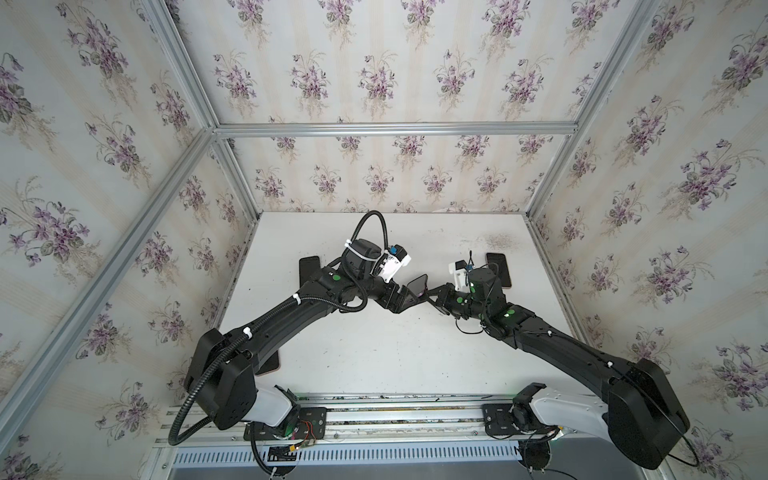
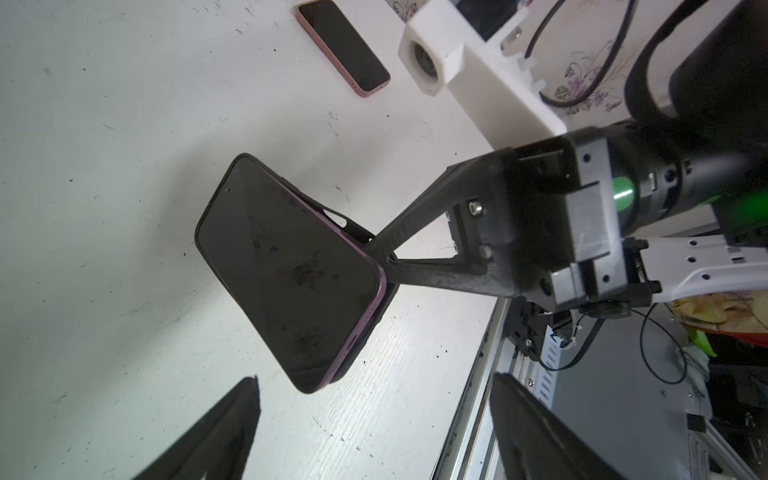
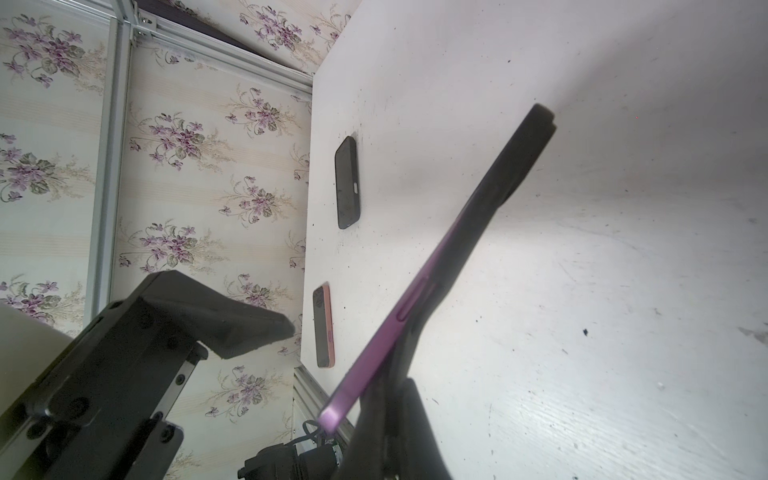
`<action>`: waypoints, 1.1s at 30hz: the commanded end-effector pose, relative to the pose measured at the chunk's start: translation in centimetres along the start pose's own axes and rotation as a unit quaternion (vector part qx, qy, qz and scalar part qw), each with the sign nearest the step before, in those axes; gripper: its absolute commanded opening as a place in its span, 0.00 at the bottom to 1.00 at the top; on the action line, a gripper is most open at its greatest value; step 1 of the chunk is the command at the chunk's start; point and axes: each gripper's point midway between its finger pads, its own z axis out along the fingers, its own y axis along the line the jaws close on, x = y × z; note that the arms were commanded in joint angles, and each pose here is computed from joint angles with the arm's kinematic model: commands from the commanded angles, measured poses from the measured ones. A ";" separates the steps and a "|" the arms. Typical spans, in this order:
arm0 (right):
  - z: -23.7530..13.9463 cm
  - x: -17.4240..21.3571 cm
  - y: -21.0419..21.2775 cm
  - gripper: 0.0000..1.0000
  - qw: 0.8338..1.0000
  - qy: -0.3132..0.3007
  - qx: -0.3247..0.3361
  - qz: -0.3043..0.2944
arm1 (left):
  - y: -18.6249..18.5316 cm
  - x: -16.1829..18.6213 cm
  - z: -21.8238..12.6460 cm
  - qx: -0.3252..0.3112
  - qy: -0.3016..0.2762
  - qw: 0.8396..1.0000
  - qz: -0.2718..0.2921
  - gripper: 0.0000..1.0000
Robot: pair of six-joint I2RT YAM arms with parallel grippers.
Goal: Take the phone out of the phone case
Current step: 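Move the left gripper toward the phone held by the right gripper, then close the left gripper on the phone's case edge while the right holds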
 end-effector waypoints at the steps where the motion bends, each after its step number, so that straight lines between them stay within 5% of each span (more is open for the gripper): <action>1: 0.0 -0.5 1.1 0.00 1.000 -0.010 -0.024 -0.005 | 1.1 0.3 0.5 -0.048 0.015 0.998 0.037 0.88; 23: -0.3 0.0 1.1 0.00 1.000 -0.004 -0.030 0.006 | 2.4 -0.2 3.7 -0.127 0.047 0.987 0.081 0.76; 27: -0.3 0.0 1.2 0.00 0.999 -0.004 -0.032 0.006 | 2.5 0.1 4.0 -0.136 0.053 0.985 0.086 0.68; 33: -0.3 0.0 1.3 0.00 0.999 -0.003 -0.033 0.006 | 1.9 0.4 4.5 -0.132 0.058 0.985 0.098 0.40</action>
